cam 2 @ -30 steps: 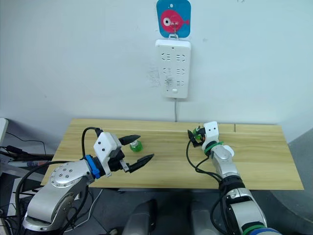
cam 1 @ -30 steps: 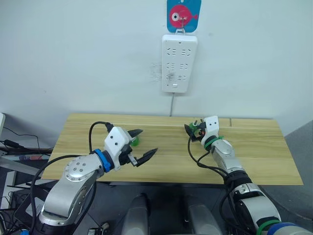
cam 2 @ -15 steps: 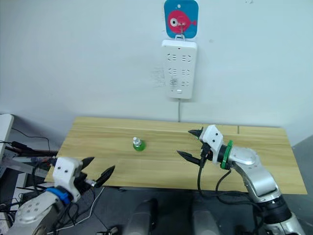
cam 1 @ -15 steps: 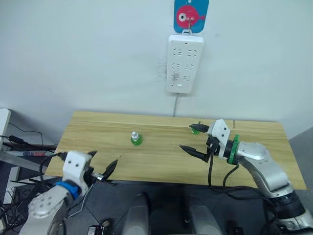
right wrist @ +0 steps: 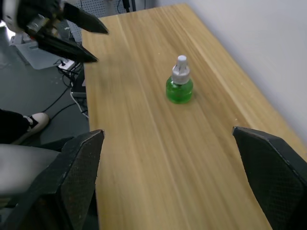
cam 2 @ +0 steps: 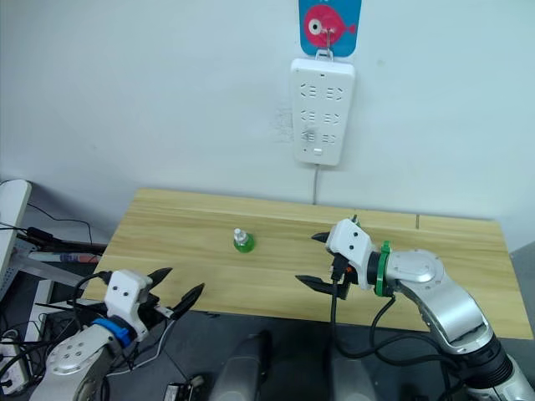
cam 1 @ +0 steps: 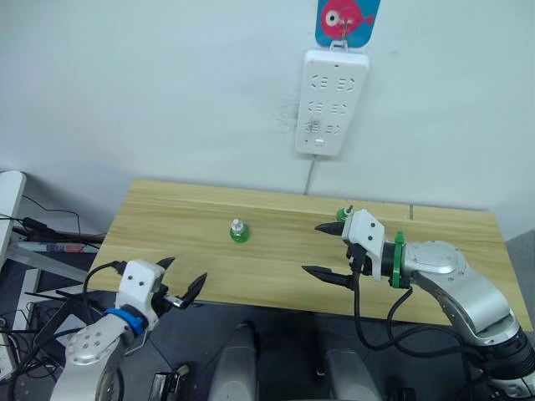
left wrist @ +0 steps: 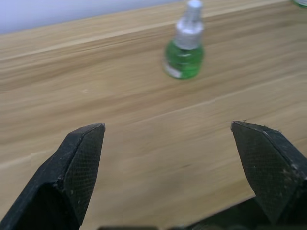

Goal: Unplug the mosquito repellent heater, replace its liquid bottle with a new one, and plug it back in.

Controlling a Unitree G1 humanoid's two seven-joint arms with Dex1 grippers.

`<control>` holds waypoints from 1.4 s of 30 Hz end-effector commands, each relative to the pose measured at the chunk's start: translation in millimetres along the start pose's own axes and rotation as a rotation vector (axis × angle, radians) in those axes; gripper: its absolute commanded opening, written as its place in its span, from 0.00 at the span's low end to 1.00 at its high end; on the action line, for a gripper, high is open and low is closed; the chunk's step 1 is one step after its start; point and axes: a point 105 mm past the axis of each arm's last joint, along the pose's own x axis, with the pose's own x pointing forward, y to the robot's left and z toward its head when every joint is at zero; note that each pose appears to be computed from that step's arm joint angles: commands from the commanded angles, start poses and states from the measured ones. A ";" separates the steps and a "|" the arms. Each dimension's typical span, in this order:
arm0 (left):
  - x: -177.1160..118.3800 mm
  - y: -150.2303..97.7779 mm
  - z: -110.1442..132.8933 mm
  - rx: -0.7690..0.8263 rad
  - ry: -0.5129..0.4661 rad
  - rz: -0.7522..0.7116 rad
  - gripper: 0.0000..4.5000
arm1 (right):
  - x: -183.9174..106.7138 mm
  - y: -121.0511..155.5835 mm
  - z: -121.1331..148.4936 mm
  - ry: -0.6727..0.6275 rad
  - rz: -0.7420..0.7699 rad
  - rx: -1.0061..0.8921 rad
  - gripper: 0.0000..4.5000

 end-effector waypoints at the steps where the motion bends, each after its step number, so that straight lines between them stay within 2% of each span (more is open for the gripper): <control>1: 18.0 1.5 2.5 0.022 -0.023 -0.027 1.00 | -3.4 8.4 14.1 -0.015 -0.009 0.002 0.99; 6: 40.8 9.1 -2.4 0.007 -0.020 -0.050 1.00 | -5.5 14.1 19.5 0.011 -0.049 0.038 0.99; 13: 77.2 -4.9 1.7 0.034 -0.049 -0.106 1.00 | -6.8 21.1 25.4 0.018 -0.063 0.084 0.99; 19: 93.0 3.3 12.2 0.019 -0.083 -0.046 1.00 | -9.8 29.6 23.9 0.039 -0.053 0.109 0.99; 24: 93.1 4.1 11.5 0.015 -0.088 -0.026 1.00 | -11.9 30.0 23.8 0.046 -0.056 0.115 0.99; 27: 93.3 -0.2 11.9 0.025 -0.096 -0.040 0.88 | -12.2 29.0 24.3 0.047 -0.058 0.113 1.00; 32: 98.6 -0.5 17.2 0.033 -0.118 -0.032 0.51 | -11.2 23.9 24.5 0.043 -0.073 0.111 1.00; 35: 102.0 9.6 32.0 0.018 -0.150 0.005 0.49 | -11.3 21.3 22.6 0.049 -0.082 0.101 1.00; 38: 98.3 11.3 54.5 0.046 -0.189 -0.034 0.49 | -13.2 16.6 24.2 0.034 -0.103 0.100 1.00; 42: 85.3 -30.3 89.9 0.186 -0.206 -0.355 0.49 | -18.1 11.4 33.2 -0.015 -0.116 0.095 1.00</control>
